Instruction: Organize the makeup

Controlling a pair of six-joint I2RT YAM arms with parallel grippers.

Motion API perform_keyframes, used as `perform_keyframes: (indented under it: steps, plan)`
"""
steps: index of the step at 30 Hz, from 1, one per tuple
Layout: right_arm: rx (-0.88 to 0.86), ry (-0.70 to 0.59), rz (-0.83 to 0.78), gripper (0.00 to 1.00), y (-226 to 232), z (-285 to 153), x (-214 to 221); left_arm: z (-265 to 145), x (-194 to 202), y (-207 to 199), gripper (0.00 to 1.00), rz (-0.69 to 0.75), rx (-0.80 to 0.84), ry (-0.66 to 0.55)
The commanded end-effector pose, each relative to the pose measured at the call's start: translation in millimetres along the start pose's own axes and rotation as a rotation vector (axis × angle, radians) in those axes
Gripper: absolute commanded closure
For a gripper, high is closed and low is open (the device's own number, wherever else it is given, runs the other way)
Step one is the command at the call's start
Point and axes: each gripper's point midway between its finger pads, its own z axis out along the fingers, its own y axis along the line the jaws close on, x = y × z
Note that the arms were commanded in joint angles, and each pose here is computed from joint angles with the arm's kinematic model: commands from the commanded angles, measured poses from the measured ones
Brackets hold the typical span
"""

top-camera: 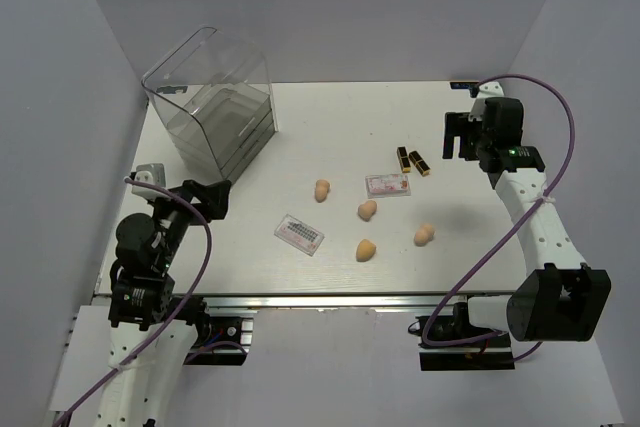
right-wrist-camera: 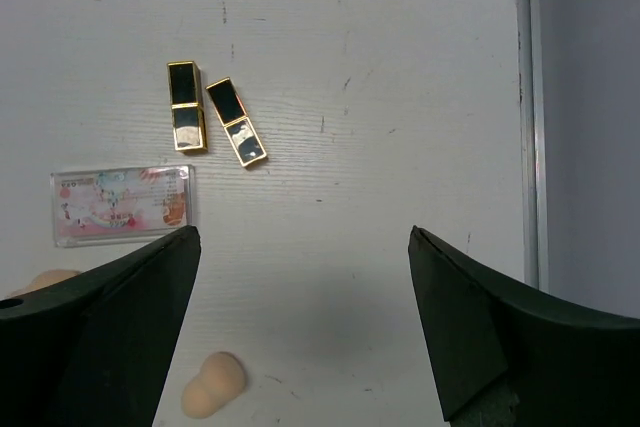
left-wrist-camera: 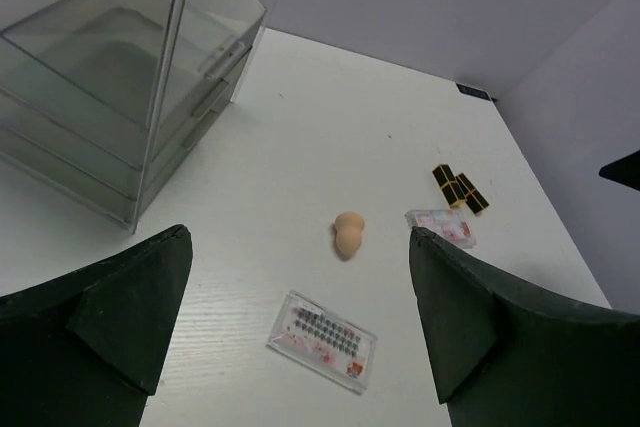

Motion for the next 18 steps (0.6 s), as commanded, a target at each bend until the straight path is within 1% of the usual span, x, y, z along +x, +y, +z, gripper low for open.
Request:
perform_keyframes:
  steps: [1,2,3,4,6,7,8,9,10,12,13,14,16,17,18]
  plan:
    - [-0.057,-0.067,-0.029,0.11,7.4,-7.0,-23.5,-4.6,16.2,-6.4,0.02,-0.025,0.04,0.072]
    - [-0.098,-0.085,-0.058,0.11,13.7,-10.5,-24.2,-4.8,16.4,-7.2,0.02,-0.032,0.043,0.072]
    - [-0.158,-0.108,-0.15,0.11,21.4,-12.7,-24.7,-4.2,16.4,-8.1,0.02,-0.047,0.045,0.072]
    - [-0.301,-0.14,-0.215,0.11,44.6,-18.9,-24.6,-3.7,16.6,-8.4,0.02,-0.058,0.044,0.072]
    - [-0.506,-0.173,-0.375,0.11,74.5,-36.5,-13.8,-0.4,18.3,-8.9,0.02,-0.089,0.045,0.077]
    - [-0.693,-0.193,-0.546,0.11,102.5,-51.6,4.0,1.6,17.1,-10.0,0.03,-0.116,0.046,0.07]
    - [-0.745,-0.198,-0.608,0.11,112.3,-56.2,11.6,4.4,20.2,-10.3,0.06,-0.126,0.049,0.083]
    - [-0.774,-0.182,-0.648,0.11,121.1,-56.4,22.6,6.6,23.0,-10.8,0.11,-0.136,0.055,0.09]
    - [-0.787,-0.164,-0.705,0.11,135.2,-56.2,31.2,9.4,21.9,-12.8,0.31,-0.155,0.064,0.087]
    - [-0.825,-0.126,-0.754,0.11,149.9,-54.0,46.2,15.3,26.4,-13.8,0.54,-0.178,0.07,0.109]
    - [-0.879,-0.13,-0.775,0.11,164.5,-58.9,50.1,17.2,27.7,-13.9,0.66,-0.188,0.072,0.112]
    - [-0.908,-0.129,-0.763,0.11,172.9,-56.1,50.7,19.8,24.7,-16.8,0.8,-0.211,0.082,0.102]
    - [-0.936,-0.161,-0.677,0.11,190.8,-54.7,36.0,24.8,23.6,-19.5,0.87,-0.244,0.093,0.1]
    - [-0.956,-0.172,-0.594,0.15,201.8,-47.3,25.3,26.3,22.6,-20.0,0.87,-0.258,0.093,0.097]
    - [-0.984,-0.182,-0.552,0.22,209.4,-45.9,18.1,27.4,21.3,-20.7,0.86,-0.27,0.094,0.092]
